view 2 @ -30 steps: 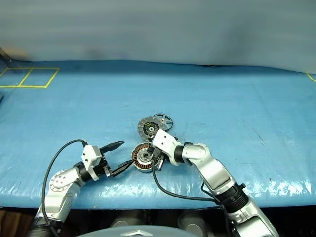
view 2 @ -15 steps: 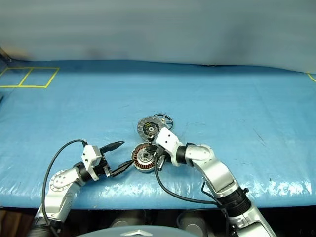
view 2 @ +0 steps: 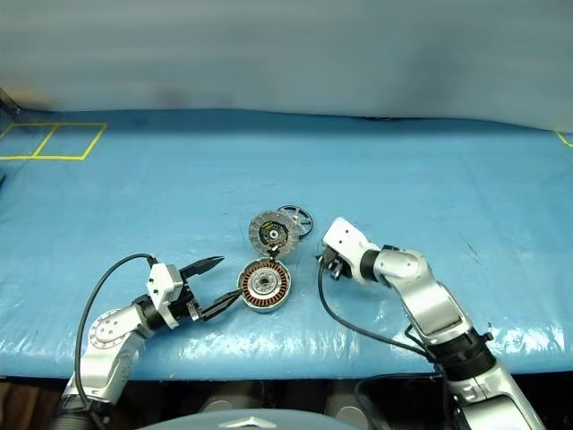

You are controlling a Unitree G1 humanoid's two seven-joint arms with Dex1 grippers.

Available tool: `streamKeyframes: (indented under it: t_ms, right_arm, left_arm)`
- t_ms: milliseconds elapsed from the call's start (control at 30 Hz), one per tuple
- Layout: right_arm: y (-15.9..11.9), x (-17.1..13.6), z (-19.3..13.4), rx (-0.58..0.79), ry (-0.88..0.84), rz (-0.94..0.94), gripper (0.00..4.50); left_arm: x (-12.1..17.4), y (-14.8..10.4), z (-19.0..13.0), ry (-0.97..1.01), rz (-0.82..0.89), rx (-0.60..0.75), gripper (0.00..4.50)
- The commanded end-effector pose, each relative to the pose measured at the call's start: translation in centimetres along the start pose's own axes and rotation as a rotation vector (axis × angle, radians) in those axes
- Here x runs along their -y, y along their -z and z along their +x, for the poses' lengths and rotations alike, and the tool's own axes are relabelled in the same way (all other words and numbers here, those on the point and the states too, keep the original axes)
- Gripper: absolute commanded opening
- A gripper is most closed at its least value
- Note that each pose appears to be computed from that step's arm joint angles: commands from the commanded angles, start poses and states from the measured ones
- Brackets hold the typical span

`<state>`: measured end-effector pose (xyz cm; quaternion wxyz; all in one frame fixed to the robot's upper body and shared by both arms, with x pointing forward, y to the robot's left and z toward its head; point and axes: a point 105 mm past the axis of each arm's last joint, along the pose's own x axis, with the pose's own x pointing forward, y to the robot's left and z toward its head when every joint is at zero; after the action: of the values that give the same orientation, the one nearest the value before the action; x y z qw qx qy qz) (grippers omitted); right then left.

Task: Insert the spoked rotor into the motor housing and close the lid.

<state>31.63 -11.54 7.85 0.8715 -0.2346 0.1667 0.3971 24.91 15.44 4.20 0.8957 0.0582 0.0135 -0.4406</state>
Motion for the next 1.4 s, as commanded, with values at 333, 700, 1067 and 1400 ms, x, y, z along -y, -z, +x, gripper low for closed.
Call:
streamKeyframes:
  t_ms: [333,700,1067,1400]
  right_arm:
    - [-3.3,5.9,2.4,0.097,0.017,0.032,1.57]
    - [-3.3,4.0,4.8,0.124,-0.128,0.042,1.57]
    - [-0.9,2.9,6.2,0.030,-0.161,-0.003,1.57]
    - [-0.5,2.8,6.0,0.023,-0.164,-0.001,0.02]
  left_arm:
    - [0.3,0.2,0.0,-0.010,-0.001,-0.001,4.50]
    - [0.4,0.4,-0.6,-0.036,-0.008,-0.010,4.50]
    - [0.5,0.4,-0.5,-0.028,-0.010,-0.013,4.50]
    - [0.5,0.6,-0.4,-0.028,-0.014,-0.012,4.50]
